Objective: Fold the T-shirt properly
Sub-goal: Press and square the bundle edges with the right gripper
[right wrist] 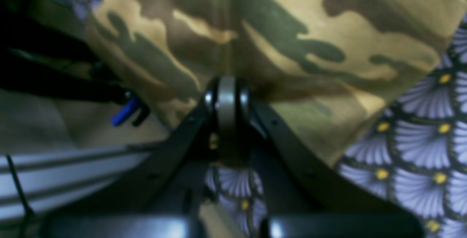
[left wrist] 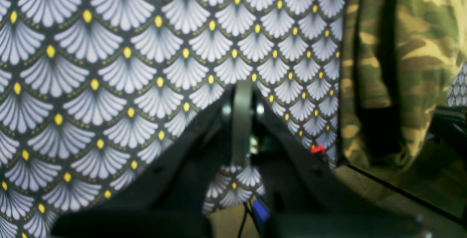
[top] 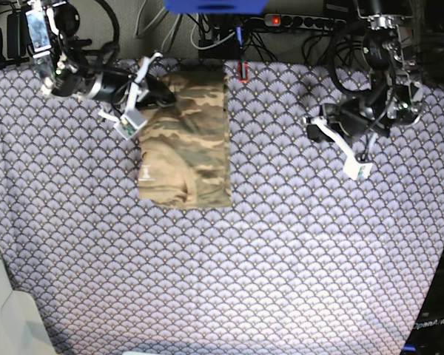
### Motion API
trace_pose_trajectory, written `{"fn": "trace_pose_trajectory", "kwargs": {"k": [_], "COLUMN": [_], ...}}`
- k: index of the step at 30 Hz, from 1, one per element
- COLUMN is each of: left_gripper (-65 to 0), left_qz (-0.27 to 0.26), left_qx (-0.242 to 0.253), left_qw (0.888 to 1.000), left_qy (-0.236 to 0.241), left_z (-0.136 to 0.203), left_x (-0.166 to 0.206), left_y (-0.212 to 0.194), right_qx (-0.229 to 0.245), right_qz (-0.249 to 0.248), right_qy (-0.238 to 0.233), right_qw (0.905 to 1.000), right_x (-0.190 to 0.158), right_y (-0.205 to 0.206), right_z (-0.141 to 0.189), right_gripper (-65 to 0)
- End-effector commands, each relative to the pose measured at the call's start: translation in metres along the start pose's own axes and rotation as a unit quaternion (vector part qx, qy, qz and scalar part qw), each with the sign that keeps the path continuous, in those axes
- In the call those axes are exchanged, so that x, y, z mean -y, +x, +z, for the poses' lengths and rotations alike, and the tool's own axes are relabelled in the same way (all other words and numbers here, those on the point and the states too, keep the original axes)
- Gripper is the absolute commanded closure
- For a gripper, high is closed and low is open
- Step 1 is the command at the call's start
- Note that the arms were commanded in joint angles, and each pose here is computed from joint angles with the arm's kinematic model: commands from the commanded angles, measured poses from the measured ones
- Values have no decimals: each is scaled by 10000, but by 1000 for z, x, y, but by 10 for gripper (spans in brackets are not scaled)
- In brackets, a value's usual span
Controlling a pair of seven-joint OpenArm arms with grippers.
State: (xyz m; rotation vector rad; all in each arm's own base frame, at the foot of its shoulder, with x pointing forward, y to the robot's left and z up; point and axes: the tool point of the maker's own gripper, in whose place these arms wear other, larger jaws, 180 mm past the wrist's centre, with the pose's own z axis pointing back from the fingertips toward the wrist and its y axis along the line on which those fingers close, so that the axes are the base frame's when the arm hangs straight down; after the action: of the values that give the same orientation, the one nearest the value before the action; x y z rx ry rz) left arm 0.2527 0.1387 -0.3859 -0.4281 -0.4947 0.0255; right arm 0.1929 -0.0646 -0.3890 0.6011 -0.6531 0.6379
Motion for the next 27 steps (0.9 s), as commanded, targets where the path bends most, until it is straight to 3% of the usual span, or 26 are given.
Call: {"fn": "trace_pose_trajectory", "kwargs": {"k": [1, 7, 17, 27], "left_gripper": [0, 0, 0, 0], "left_qz": [-71, -52, -57, -57], "left_qx": [191, 166, 190, 190], "left_qw": [9998, 9998, 9998, 9998], "left_qy": [-38, -34, -73, -73], "left_z": [4, 4, 4, 4], "left_x": [3, 2, 4, 4], "left_y": [13, 10, 12, 12], "right_qx": [284, 242, 286, 223], "right_qz": [248, 911, 753, 257], "right_qy": [43, -16, 496, 717], "right_qw": [9993, 9955, 9955, 9968], "right_x": [-5, -18, -51, -44], "right_y": [23, 56, 58, 41], "right_z": [9, 19, -9, -37], "right_gripper": [0, 0, 0, 0]}}
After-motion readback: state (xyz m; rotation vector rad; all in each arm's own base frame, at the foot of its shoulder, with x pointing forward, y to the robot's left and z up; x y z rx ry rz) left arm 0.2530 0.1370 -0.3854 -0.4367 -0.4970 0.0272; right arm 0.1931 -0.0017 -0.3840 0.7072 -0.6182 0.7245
